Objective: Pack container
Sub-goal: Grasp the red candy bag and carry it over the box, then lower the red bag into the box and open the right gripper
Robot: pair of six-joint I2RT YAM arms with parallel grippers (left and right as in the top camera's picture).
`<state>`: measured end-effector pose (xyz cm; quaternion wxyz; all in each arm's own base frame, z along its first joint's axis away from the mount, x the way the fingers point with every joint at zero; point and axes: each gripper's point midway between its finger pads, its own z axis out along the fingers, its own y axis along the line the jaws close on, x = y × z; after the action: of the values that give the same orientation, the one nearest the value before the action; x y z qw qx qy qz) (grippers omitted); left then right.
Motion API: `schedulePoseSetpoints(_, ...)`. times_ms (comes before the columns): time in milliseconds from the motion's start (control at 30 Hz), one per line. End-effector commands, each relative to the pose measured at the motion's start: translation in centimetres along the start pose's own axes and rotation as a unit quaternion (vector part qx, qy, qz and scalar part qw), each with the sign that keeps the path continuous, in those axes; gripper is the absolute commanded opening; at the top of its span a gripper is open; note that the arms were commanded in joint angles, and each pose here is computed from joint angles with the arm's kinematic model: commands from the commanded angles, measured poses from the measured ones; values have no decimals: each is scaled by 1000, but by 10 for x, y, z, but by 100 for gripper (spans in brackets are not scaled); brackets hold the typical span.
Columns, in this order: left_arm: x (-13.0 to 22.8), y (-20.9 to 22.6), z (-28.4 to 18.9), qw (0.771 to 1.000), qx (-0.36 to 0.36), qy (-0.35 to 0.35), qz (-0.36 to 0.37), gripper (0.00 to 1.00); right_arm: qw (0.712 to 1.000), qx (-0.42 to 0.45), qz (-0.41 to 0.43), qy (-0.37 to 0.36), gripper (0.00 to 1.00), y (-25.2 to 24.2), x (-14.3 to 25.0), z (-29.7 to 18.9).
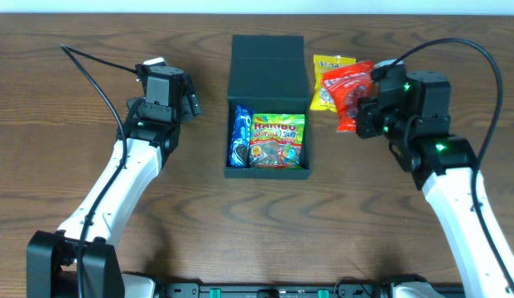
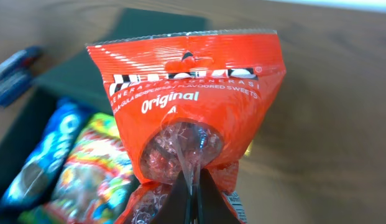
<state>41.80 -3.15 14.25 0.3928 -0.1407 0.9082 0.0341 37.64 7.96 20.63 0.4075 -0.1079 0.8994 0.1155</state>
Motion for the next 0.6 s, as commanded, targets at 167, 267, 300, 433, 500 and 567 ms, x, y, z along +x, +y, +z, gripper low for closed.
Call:
schedulePoseSetpoints(167,-8,-1,-2,1000,1,-7,0,95,944,-141,-295,-43,1,83,-2,-1)
schedulePoseSetpoints(267,-8,-1,-2,1000,2,-8,-1,95,913,-194,-354,-58,1,104,4,0)
schedulePoseSetpoints(300,-8,-1,-2,1000,2,-8,-1,95,905,-213,-363,-63,1,110,6,1)
schedulePoseSetpoints(433,-8,-1,-2,1000,2,-8,-1,95,897,-249,-362,-52,1,119,17,10)
schedulePoseSetpoints(500,-8,-1,-2,1000,1,-7,-1,95,896,-252,-362,-48,1,121,20,13)
schedulePoseSetpoints(567,-8,-1,-2,1000,1,-7,-1,95,894,-257,-365,-43,1,123,23,16)
